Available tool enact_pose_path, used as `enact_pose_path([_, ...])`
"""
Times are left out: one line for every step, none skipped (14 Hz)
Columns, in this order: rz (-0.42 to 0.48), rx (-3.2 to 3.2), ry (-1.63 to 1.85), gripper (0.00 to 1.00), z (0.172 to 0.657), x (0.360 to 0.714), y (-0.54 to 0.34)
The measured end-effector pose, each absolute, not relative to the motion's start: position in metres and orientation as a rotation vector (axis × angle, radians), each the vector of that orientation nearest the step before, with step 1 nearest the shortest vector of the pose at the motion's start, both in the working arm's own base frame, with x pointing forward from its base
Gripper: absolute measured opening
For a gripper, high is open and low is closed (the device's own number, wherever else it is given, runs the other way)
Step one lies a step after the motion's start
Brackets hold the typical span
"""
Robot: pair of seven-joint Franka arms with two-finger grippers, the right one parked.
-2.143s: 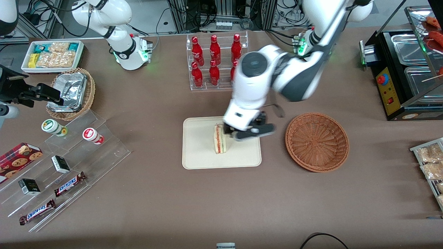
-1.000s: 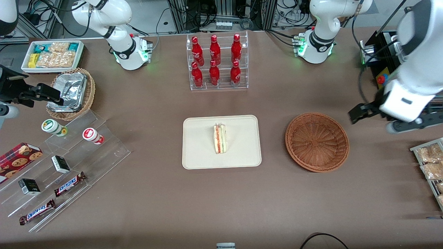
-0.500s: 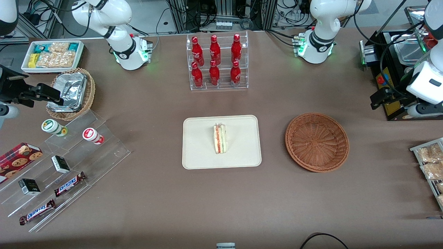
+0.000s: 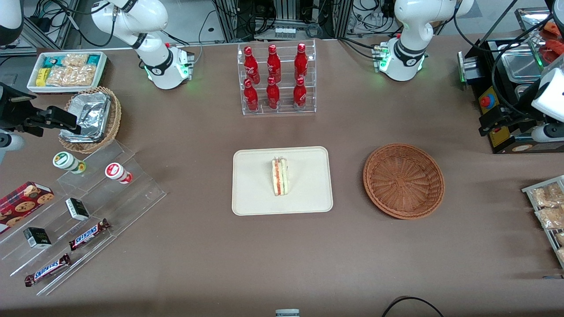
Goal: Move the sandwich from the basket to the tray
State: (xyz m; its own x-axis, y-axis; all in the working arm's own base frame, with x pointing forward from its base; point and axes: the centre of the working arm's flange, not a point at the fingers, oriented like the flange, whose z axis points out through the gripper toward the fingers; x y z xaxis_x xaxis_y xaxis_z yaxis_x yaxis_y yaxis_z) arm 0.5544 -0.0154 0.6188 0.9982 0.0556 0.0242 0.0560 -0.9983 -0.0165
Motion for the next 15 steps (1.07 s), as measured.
enact_pose_path([-0.044, -3.125, -0.082, 1.0, 0.619, 0.561, -0.017])
enact_pose_path([-0.047, -3.127, -0.08, 1.0, 0.619, 0.567, -0.018])
enact_pose_path([-0.043, -3.128, -0.079, 1.0, 0.617, 0.572, -0.018])
enact_pose_path([-0.036, -3.129, -0.069, 1.0, 0.614, 0.575, -0.017])
enact_pose_path([-0.03, -3.13, -0.052, 1.0, 0.613, 0.577, -0.017])
enact_pose_path([-0.027, -3.13, -0.042, 1.0, 0.612, 0.578, -0.017])
enact_pose_path([-0.026, -3.13, -0.035, 1.0, 0.613, 0.577, -0.018])
enact_pose_path([-0.023, -3.13, -0.023, 1.0, 0.612, 0.577, -0.022])
enact_pose_path([-0.02, -3.13, -0.007, 1.0, 0.611, 0.577, -0.028])
enact_pose_path([-0.015, -3.13, 0.008, 1.0, 0.611, 0.577, -0.034])
enact_pose_path([-0.008, -3.13, 0.015, 1.0, 0.61, 0.577, -0.036])
enact_pose_path([0.009, -3.128, 0.012, 1.0, 0.609, 0.576, -0.036])
enact_pose_path([0.028, -3.125, -0.001, 1.0, 0.607, 0.575, -0.031])
enact_pose_path([0.036, -3.123, -0.016, 1.0, 0.607, 0.574, -0.026])
enact_pose_path([0.038, -3.123, -0.028, 1.0, 0.607, 0.574, -0.022])
